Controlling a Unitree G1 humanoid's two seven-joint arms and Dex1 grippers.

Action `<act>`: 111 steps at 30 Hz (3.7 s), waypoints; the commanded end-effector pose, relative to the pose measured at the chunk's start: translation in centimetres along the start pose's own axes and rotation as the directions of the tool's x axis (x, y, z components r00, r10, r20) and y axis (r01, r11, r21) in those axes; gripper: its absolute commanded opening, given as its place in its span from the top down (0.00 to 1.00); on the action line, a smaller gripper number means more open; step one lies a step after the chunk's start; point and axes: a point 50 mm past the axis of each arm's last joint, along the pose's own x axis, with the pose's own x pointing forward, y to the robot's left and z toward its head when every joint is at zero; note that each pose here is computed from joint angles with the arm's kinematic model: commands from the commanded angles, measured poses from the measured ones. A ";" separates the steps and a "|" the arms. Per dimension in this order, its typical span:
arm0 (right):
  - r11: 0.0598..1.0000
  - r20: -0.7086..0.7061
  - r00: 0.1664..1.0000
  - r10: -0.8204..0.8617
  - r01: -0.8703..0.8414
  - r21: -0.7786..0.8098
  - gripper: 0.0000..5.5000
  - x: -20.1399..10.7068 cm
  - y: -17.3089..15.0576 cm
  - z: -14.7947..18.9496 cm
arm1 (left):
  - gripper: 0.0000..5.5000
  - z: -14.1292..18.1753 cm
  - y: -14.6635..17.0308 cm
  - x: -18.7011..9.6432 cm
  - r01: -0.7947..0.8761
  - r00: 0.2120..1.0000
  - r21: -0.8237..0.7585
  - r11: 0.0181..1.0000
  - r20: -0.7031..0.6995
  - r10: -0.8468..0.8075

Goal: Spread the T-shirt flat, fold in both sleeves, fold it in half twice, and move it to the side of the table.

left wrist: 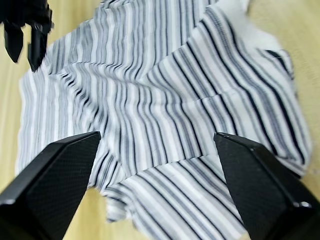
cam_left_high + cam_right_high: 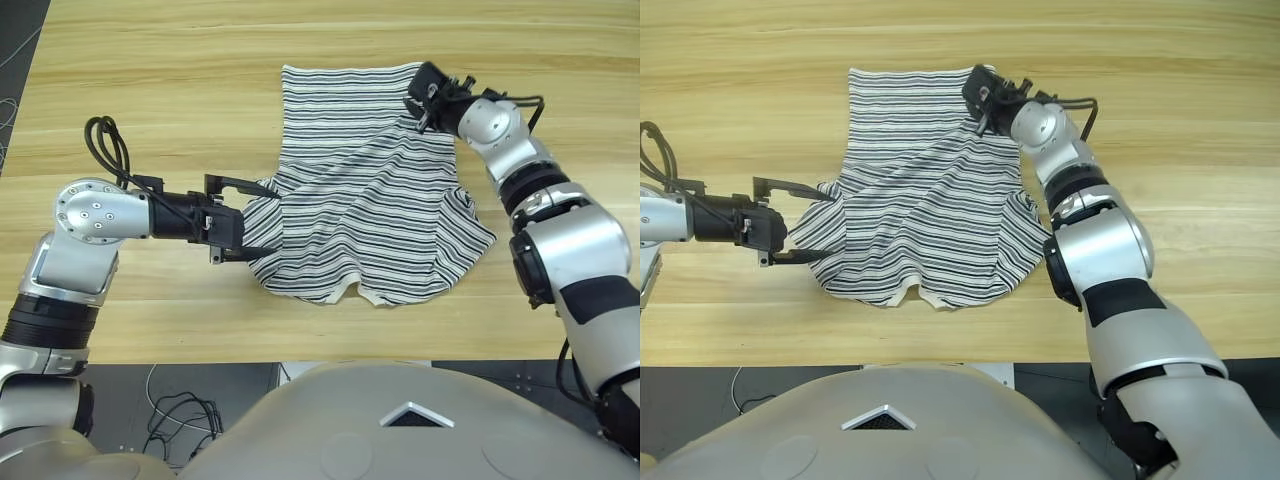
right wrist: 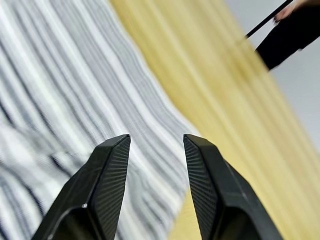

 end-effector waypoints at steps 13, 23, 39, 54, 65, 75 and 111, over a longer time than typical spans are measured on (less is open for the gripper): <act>0.990 0.150 0.983 -0.110 0.122 -0.073 0.65 -4.0 -6.2 -0.2 | 0.23 -8.4 -3.3 -1.4 -0.231 0.967 -0.716 0.659 -0.093 0.238; 0.988 0.231 0.967 -0.110 0.131 -0.080 0.64 -4.6 -7.2 1.7 | 0.27 -9.0 -6.9 -0.6 -0.094 0.995 -0.833 0.546 -0.060 0.080; 0.992 0.244 0.968 -0.057 0.083 -0.095 0.64 -4.1 -5.7 2.1 | 0.70 -9.1 -7.9 -0.7 -0.098 0.994 -0.824 0.558 -0.102 0.023; 0.991 0.247 0.968 -0.039 0.069 -0.112 0.64 -3.9 -5.4 2.4 | 0.98 -8.6 -6.8 -1.0 -0.073 0.997 -0.801 0.595 -0.059 0.043; 0.992 0.267 0.963 -0.021 0.055 -0.118 0.64 -3.5 -4.8 3.1 | 0.98 -5.3 -2.9 -4.2 0.001 0.985 -0.786 0.618 0.109 0.137; 0.992 0.271 0.963 -0.004 0.038 -0.121 0.64 -3.4 -4.2 3.1 | 0.98 -4.3 -2.1 -3.2 0.043 0.975 -0.766 0.642 0.173 0.141; 0.994 0.294 0.955 0.041 -0.008 -0.110 0.64 -2.6 -2.2 3.3 | 0.79 -2.3 -0.6 9.7 0.321 0.941 -0.644 0.695 0.297 -0.161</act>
